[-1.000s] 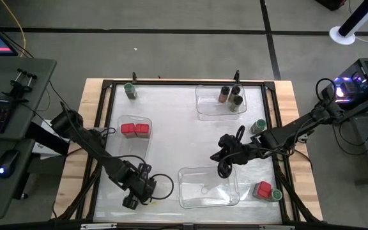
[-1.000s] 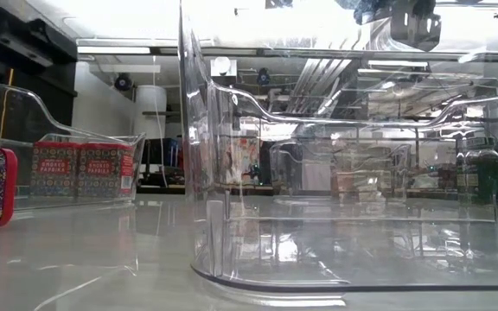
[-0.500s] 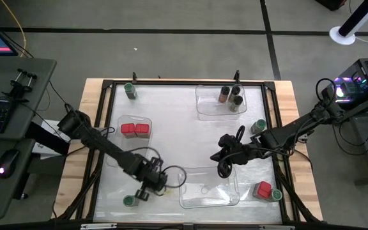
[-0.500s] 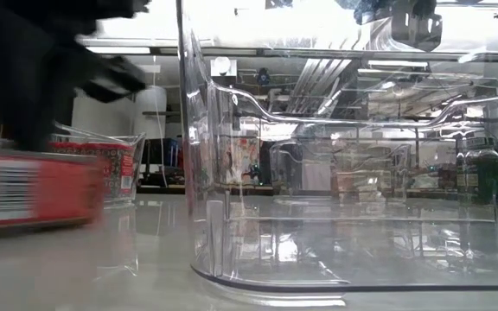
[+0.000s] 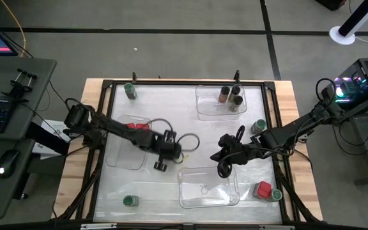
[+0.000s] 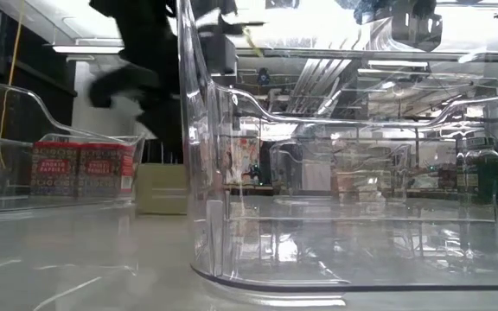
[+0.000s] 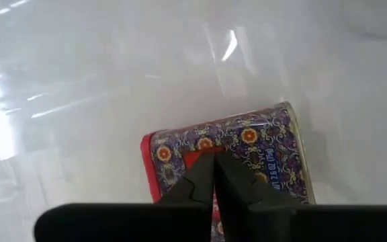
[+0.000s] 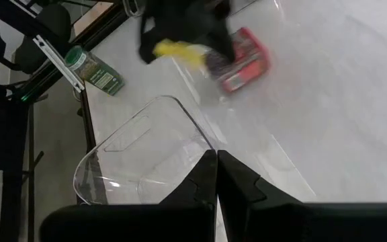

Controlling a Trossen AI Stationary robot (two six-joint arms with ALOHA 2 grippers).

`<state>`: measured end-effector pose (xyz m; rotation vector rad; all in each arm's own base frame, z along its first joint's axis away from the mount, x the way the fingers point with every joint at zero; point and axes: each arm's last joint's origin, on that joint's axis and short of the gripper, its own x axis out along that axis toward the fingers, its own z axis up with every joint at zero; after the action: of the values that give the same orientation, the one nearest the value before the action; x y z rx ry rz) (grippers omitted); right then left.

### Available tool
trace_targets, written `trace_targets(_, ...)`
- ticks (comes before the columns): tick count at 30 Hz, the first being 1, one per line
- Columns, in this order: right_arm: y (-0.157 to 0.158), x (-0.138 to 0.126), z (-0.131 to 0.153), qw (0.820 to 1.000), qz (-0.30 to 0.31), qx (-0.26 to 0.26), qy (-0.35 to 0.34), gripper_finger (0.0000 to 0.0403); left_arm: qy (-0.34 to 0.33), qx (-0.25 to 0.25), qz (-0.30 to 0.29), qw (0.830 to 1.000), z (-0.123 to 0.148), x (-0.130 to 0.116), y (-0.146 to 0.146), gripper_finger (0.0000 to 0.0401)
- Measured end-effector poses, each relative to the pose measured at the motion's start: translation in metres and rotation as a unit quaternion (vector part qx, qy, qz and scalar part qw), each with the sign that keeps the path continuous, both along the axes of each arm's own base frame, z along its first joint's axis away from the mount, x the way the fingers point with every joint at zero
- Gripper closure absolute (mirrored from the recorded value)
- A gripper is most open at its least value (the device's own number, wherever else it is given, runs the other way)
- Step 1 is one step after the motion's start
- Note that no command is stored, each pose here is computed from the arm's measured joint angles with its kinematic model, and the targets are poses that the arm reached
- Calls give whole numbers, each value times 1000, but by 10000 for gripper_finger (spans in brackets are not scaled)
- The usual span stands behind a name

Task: Sort spices by type
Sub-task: Put the red seasoning can into the middle left transparent bin

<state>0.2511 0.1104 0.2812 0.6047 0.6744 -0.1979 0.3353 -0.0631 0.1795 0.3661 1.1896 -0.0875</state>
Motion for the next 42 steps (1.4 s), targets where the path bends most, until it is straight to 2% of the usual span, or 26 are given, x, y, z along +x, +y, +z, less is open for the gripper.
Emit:
trace_targets(6, 0, 0, 0, 1000, 1, -1, 0, 402, -83, -26, 44, 995, 7, 20, 33, 401)
trace_targets(10, 0, 0, 0, 1000, 4, -6, 0, 402, -175, -50, 19, 983, 17, 36, 38, 401)
trace_targets(13, 0, 0, 0, 1000, 6, -8, 0, 402, -214, -34, -6, 976, 23, 44, 39, 401)
trace_targets(16, 0, 0, 0, 1000, 7, -8, -1, 402, -222, -5, 15, 975, 46, 46, 41, 401)
trace_targets(18, -1, 1, 1, 1000, 6, -8, -4, 402, -227, -5, 33, 973, 71, 41, 42, 401)
trace_targets(20, -2, 2, 1, 1000, 4, -10, -4, 402, -215, -11, 48, 975, 89, 31, 43, 401)
trace_targets(26, -21, 9, 1, 1000, -25, -7, -8, 402, -148, -47, 122, 980, 105, -4, 41, 401)
trace_targets(30, -36, 16, 3, 1000, 5, -10, -10, 402, -122, -59, 172, 976, 94, -18, 33, 401)
trace_targets(34, -50, 22, 5, 999, 36, -16, -18, 402, -101, -111, 242, 959, 73, -24, 24, 401)
trace_targets(37, -59, 24, 5, 998, 51, -32, -17, 402, -74, -156, 307, 936, 58, -30, 18, 401)
trace_targets(40, -65, 25, 4, 998, 49, -43, -15, 402, -52, -174, 366, 913, 53, -36, 15, 401)
trace_targets(42, -68, 25, 4, 998, 44, -43, -13, 402, -21, -175, 387, 905, 50, -42, 15, 401)
